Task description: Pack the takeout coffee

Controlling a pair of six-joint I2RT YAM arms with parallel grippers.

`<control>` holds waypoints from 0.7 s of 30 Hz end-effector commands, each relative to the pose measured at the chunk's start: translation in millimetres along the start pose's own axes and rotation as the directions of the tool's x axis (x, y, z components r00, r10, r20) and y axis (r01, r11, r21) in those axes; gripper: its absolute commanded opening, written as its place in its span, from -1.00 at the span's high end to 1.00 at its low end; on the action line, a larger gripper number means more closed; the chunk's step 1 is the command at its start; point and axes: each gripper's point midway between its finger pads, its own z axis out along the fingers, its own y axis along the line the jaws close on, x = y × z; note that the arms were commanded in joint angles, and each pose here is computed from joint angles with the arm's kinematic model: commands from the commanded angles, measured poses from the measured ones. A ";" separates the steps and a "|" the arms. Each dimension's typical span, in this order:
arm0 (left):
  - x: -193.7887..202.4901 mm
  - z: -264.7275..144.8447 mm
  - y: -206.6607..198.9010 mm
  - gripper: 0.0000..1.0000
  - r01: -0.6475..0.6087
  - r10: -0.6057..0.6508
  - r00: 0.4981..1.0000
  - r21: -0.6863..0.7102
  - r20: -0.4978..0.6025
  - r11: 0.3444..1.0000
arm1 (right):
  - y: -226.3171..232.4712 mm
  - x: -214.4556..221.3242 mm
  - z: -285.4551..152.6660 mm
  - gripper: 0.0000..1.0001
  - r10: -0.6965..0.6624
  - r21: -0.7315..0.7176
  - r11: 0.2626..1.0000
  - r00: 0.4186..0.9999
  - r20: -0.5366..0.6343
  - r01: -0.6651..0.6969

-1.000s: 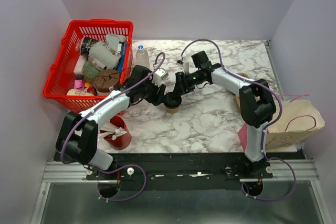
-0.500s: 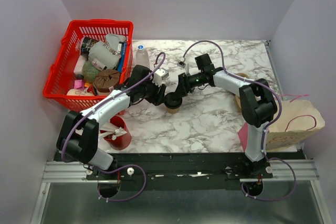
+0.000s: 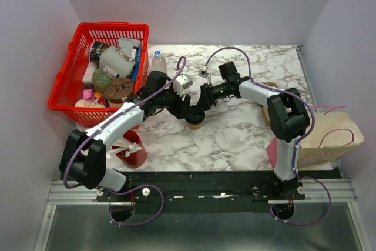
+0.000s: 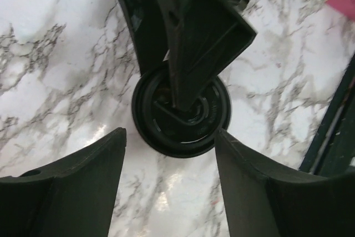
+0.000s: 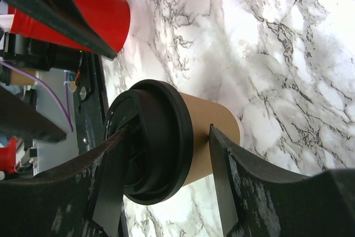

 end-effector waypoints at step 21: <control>9.5 35.4 -14.5 -0.75 -0.281 0.281 0.959 0.020 -0.029 0.960 | -23.4 28.3 13.4 -0.30 0.094 0.043 0.995 0.994 -0.062 -0.091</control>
